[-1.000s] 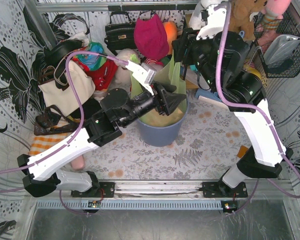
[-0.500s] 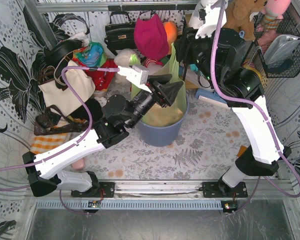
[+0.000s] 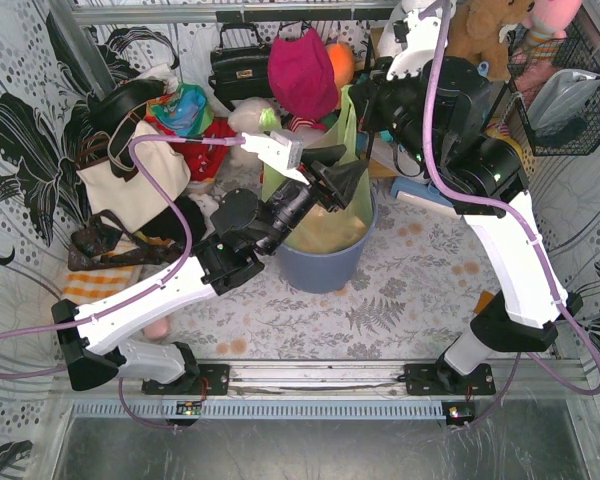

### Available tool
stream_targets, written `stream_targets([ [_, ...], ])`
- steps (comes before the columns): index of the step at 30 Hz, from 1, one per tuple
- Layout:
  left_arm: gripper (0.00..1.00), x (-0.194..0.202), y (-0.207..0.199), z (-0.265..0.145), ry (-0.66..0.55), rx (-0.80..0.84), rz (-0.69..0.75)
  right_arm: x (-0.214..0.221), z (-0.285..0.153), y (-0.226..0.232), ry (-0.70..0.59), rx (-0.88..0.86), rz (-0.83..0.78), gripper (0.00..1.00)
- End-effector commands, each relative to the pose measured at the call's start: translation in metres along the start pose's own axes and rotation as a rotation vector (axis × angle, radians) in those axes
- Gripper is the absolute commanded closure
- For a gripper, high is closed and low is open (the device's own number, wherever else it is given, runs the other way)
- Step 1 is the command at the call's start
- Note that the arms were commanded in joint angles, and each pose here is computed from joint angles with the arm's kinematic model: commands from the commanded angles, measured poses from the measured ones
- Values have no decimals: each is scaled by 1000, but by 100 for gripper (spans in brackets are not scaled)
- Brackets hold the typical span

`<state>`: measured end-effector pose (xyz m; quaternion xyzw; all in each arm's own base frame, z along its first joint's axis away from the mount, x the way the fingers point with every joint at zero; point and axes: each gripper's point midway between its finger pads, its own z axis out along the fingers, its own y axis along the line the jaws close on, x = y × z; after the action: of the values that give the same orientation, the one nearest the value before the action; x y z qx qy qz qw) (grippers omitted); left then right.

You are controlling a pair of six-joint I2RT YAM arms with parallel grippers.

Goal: Tie the trash bag

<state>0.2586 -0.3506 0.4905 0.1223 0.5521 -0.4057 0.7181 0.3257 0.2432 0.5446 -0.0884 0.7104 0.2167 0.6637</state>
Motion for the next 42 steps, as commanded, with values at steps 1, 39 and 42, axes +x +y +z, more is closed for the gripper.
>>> stream_targets([
  [1, 42, -26, 3, 3, -104, -26, -7, -19, -14, 5, -48, -43, 38, 100],
  [39, 34, -47, -13, 29, -258, 356, 143, -5, -76, 19, 7, -225, 91, 100],
  [42, 34, -47, -18, 30, -249, 383, 147, -6, -76, 19, 2, -225, 86, 100],
])
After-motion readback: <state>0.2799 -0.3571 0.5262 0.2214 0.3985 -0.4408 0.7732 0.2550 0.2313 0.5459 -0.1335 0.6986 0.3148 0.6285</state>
